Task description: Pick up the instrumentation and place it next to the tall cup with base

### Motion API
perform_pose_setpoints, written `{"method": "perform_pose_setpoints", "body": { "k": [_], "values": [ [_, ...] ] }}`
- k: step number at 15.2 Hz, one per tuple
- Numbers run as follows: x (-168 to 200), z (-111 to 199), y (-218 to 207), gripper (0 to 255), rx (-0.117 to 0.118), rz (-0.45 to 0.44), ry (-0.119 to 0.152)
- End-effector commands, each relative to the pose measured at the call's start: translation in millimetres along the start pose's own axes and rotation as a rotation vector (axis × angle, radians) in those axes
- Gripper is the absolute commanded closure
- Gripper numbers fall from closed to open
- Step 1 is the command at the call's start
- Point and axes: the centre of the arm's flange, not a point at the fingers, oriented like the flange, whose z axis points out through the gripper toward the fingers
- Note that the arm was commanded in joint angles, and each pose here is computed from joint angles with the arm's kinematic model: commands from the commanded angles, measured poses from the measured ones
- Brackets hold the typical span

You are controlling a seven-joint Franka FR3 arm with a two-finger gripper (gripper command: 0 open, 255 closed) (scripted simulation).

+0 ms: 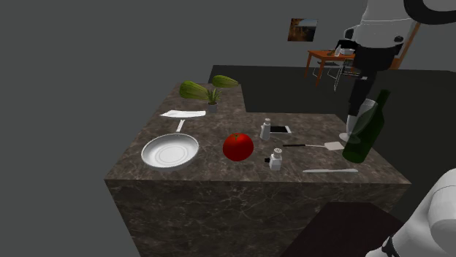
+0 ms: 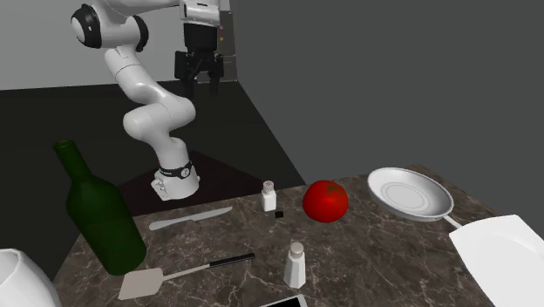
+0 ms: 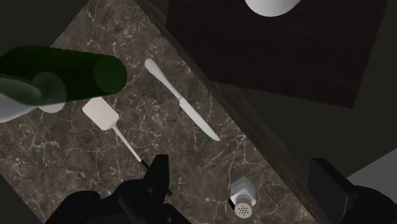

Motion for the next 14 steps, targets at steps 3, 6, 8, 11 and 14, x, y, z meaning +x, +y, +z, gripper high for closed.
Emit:
{"method": "perform_pose_setpoints", "body": {
  "k": [3,6,8,11,14],
  "values": [
    [16.5,19.3,-4.1,0,0.003,0.007,0.006],
    [41.5,48.2,-10.2,0,0.007,0.018,0.014],
    [58.3,67.2,-14.2,0,0.009,0.025,0.020],
    [83.9,95.7,-20.0,0,0.014,0.036,0.029],
    [109.7,123.8,-25.7,0,0.018,0.046,0.037]
  ]
}}
